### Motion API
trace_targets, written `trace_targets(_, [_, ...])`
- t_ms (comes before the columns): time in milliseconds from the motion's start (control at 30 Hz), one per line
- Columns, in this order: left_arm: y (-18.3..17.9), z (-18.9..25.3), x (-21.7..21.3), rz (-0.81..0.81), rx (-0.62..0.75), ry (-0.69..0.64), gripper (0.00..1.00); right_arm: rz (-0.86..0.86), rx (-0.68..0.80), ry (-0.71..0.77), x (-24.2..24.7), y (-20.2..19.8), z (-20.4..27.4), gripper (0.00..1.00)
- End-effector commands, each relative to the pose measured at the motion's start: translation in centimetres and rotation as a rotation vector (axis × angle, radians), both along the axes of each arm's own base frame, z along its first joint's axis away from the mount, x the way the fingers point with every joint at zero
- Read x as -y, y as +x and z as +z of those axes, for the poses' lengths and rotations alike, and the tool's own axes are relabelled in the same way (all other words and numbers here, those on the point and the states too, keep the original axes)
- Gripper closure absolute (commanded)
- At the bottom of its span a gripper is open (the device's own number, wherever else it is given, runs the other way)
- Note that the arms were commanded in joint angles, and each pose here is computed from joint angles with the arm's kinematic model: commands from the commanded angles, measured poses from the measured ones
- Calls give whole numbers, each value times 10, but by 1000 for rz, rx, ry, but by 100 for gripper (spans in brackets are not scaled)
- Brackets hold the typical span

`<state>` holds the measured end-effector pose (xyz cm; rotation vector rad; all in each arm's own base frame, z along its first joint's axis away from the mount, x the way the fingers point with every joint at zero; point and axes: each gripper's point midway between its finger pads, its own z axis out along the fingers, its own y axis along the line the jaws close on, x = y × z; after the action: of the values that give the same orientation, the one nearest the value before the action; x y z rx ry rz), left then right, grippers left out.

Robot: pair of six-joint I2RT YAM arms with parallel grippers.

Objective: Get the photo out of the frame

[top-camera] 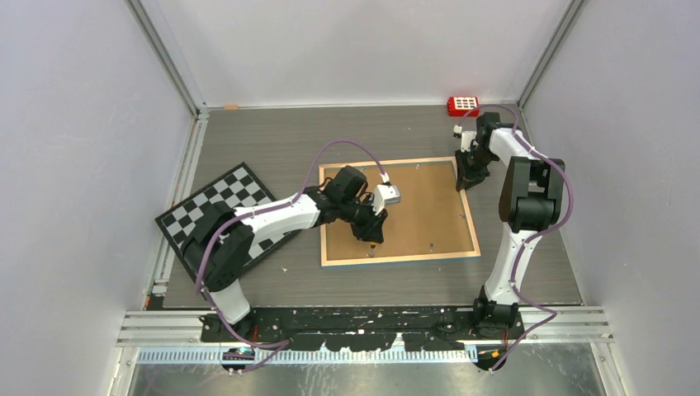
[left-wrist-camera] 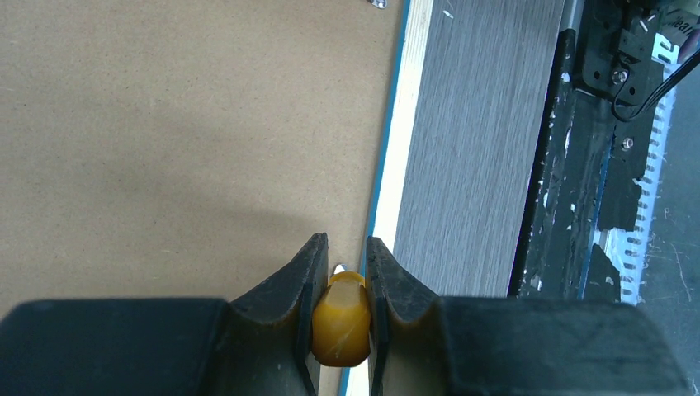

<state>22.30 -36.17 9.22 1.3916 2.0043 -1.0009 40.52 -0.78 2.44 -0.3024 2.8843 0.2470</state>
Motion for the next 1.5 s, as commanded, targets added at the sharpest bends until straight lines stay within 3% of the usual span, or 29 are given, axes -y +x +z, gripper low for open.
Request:
trace_targets(0, [58, 24, 6, 107, 212, -33, 100, 54, -68, 61, -19, -16, -17, 99])
trace_targets(667, [86, 46, -4, 196, 226, -58, 100, 66, -55, 56, -18, -15, -11, 98])
trace_targets(733, [83, 60, -2, 188, 205, -90, 100, 61, -36, 48, -17, -11, -3, 88])
trace_targets(900, [87, 99, -4, 263, 128, -154, 100, 35, 102, 43, -10, 7, 53, 44])
trace_targets(1000, [98, 126, -6, 350, 14, -213, 100, 57, 229, 91, -17, 17, 101, 31])
trace_targets(1267, [123, 180, -20, 517, -205, -356, 100, 225, 455, 518, -106, -8, 206, 27])
trace_targets(1467, [134, 204, -23, 547, -353, -482, 100, 388, 553, 677, -203, -40, 248, 28])
